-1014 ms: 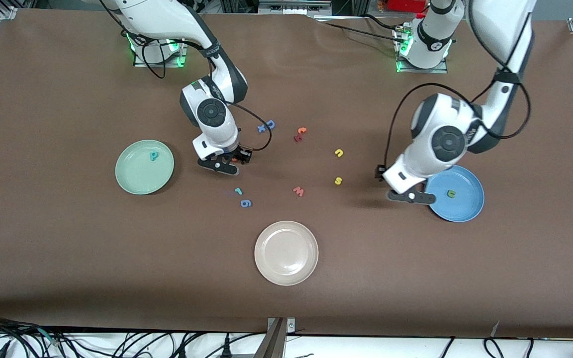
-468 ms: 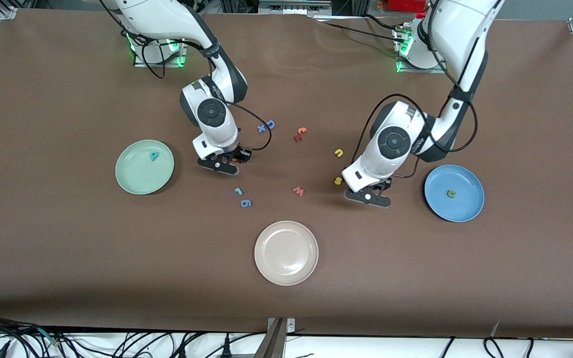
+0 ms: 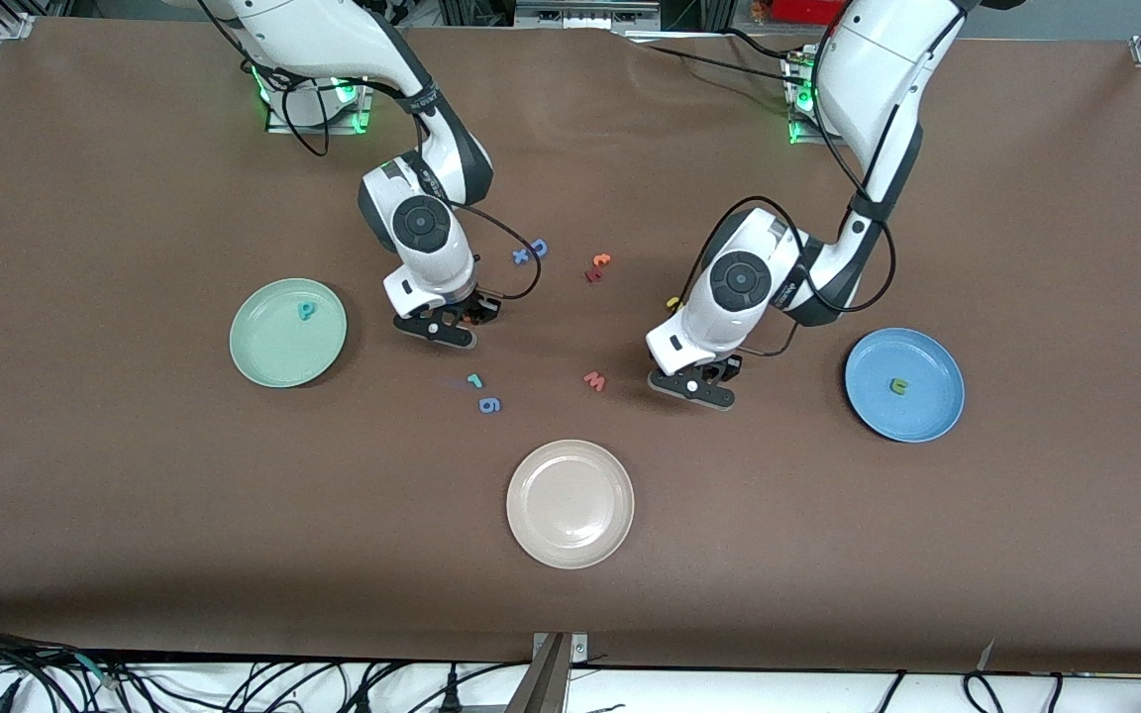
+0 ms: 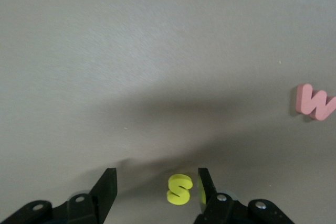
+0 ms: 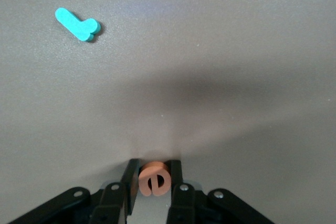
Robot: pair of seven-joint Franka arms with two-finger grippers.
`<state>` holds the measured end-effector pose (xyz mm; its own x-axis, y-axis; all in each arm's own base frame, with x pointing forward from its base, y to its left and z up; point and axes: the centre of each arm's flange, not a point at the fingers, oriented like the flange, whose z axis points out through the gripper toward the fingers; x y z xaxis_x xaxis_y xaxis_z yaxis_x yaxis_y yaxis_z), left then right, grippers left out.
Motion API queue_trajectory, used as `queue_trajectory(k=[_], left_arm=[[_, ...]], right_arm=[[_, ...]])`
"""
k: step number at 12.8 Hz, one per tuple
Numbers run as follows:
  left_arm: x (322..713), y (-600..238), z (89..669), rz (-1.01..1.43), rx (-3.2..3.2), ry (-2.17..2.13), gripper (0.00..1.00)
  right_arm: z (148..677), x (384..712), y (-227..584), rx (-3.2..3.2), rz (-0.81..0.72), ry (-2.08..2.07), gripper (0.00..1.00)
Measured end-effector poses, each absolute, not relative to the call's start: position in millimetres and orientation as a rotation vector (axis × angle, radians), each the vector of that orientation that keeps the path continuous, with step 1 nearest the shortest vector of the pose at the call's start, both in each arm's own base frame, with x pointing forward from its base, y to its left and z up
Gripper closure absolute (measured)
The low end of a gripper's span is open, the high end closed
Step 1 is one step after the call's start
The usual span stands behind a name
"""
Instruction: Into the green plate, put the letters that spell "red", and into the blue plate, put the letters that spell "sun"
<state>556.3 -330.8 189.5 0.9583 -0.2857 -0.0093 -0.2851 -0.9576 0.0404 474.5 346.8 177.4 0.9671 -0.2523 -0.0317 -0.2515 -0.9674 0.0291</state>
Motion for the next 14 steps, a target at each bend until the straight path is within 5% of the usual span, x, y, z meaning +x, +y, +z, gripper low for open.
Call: queue_trajectory(k=[7, 14], left_arm=[[531, -342, 166, -0.065, 3.071, -0.503, 0.30], [531, -342, 169, -0.025, 3.061, -0.501, 0.56]], right_arm=[[233, 525, 255, 3.036, -0.122, -0.100, 0.71], [252, 567, 89, 2.984, -0.233, 0.378, 0.71]])
